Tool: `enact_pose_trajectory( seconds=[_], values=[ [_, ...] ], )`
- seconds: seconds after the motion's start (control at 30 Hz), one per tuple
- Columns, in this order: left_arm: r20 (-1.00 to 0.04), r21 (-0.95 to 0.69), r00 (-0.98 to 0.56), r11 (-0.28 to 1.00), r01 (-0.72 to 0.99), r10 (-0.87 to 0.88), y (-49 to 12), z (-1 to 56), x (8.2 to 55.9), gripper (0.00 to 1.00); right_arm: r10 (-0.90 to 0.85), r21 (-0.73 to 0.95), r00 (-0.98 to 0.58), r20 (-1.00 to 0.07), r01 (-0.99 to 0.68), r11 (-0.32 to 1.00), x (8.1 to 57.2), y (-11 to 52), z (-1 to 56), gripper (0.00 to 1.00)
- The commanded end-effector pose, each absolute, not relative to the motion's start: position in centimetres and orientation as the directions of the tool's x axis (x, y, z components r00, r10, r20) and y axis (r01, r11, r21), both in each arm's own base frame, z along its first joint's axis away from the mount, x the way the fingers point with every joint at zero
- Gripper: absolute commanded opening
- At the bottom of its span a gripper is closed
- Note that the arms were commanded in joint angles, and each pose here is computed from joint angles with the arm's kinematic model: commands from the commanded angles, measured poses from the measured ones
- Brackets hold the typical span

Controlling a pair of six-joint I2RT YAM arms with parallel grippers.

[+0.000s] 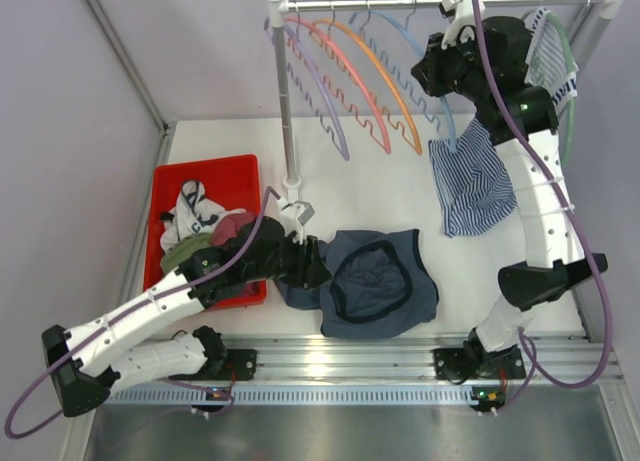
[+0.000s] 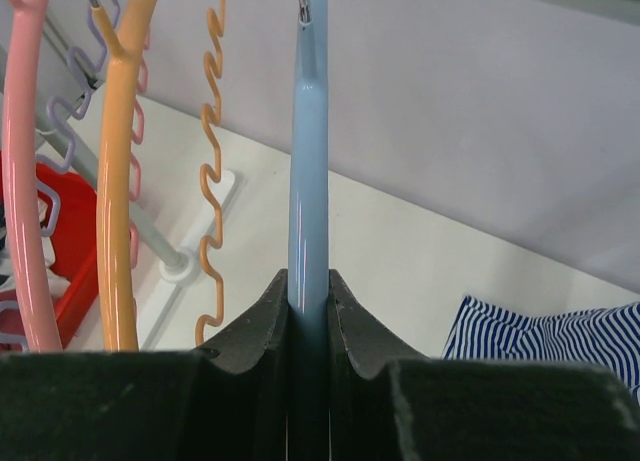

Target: Place the tank top on the hanger

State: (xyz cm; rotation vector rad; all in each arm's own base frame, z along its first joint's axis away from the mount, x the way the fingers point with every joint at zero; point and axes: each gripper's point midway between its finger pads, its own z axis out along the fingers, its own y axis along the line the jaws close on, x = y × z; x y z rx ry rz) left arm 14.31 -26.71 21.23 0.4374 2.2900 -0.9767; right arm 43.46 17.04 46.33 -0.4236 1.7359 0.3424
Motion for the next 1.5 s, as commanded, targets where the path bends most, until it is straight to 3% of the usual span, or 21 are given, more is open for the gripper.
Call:
enact_pose_trajectory(
  seconds=[0.0, 0.33, 0.7, 0.9, 1.2, 1.47],
  values=[
    [-0.671, -0.546, -0.740, 0.647, 0.532, 0.043, -27.4, 23.0, 14.7, 0.49, -0.030, -0.040, 0.030, -0.999, -0.449, 0.893, 41.1, 16.4, 53.0, 0.00],
    [-0.667, -0.548, -0.744, 0.649, 0.528, 0.042, -27.7, 22.5, 14.9, 0.58, -0.005, -0.029, 0.055, -0.998, -0.437, 0.899, 39.2, 15.6, 53.2, 0.00],
    [-0.653, -0.559, -0.756, 0.643, 0.524, 0.047, -28.2, 21.5, 14.8, 0.60, 0.000, -0.024, 0.057, -0.998, -0.421, 0.907, 37.8, 14.8, 52.4, 0.00],
    [-0.618, -0.563, -0.784, 0.664, 0.492, 0.057, -28.0, 19.3, 14.6, 0.60, 0.038, 0.017, 0.052, -0.998, -0.355, 0.935, 33.6, 12.0, 51.7, 0.00],
    [-0.566, -0.541, -0.819, 0.711, 0.450, 0.088, -29.0, 15.6, 13.5, 0.52, 0.092, 0.171, -0.231, -0.969, -0.353, 0.920, 24.9, 10.4, 39.9, 0.00],
    [-0.586, -0.325, -0.807, 0.891, 0.317, 0.073, -28.0, 12.7, 14.4, 0.47, 0.136, 0.374, -0.493, -0.859, -0.422, 0.826, 17.6, 12.3, 29.2, 0.00]
  ],
)
